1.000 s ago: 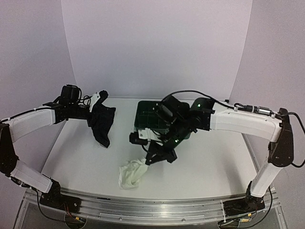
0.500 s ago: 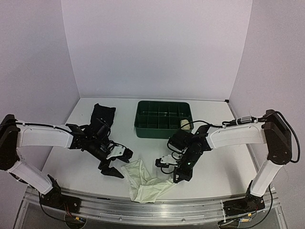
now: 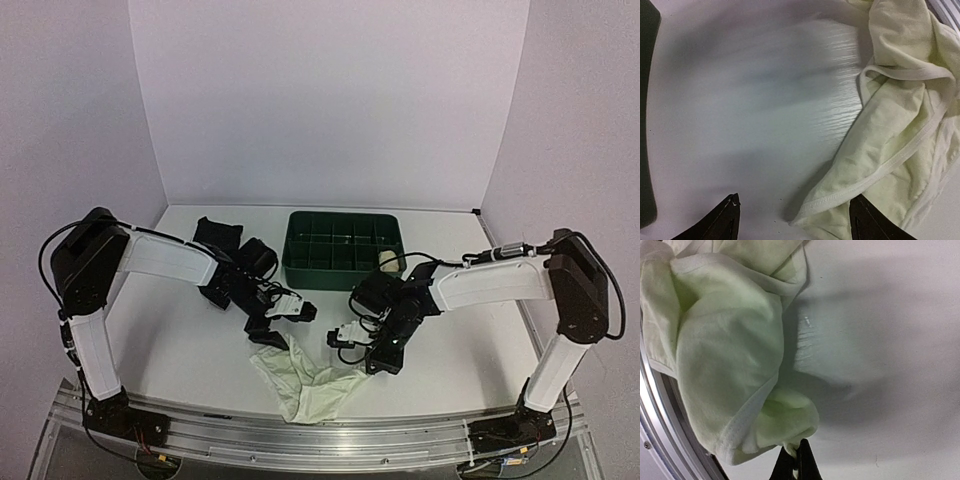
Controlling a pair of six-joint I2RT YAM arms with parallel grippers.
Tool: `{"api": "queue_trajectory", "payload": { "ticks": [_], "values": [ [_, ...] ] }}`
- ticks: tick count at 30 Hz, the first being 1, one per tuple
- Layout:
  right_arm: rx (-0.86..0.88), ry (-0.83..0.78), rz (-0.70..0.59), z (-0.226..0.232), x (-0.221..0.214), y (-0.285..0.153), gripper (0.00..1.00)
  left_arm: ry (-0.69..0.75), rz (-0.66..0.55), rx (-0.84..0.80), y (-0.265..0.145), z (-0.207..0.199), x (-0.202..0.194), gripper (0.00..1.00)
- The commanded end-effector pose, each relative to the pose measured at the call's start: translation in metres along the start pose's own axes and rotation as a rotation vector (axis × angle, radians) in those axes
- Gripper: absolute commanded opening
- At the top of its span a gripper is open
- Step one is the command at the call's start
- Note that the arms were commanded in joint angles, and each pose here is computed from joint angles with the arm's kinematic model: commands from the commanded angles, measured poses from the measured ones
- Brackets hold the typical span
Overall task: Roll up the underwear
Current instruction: Place the underwear at the center of the board, then flatten out the underwear at the center of the board.
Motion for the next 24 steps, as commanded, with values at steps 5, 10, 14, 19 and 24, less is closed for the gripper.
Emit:
{"api": "queue_trajectory", "payload": {
  "ticks": [5, 10, 14, 19, 24],
  "values": [
    [-0.089, -0.053, -0.01, -0.038, 0.007, -0.005, 0.0, 0.139, 0.042, -0.039, 0.007, -0.009, -0.006, 0.61],
    [-0.107, -0.081, -0.029, -0.048, 0.016, -0.006, 0.0, 0.155, -0.027, -0.134, 0.001, -0.026, 0.007, 0.31],
    [-0.181, -0.089, -0.035, -0.065, 0.021, -0.009, 0.03, 0.093, -0.039, -0.202, -0.006, -0.038, 0.011, 0.01],
    [-0.339, 0.032, -0.036, -0.095, 0.025, -0.032, 0.36, -0.176, -0.048, -0.139, -0.031, -0.02, 0.032, 0.0],
    [-0.481, 0.218, -0.125, -0.098, 0.021, -0.082, 0.89, -0.394, -0.09, -0.14, -0.079, -0.022, 0.057, 0.0]
  ]
}}
Point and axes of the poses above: each gripper's point midway between its finger pads, its own y axis out along the fingers, its own z axis along the line the jaws close on, x = y × z, the point moved 1 cm from there along -y, back along the fingers, and after that the axes turned 13 degrees about -y, right-handed, at the moved point
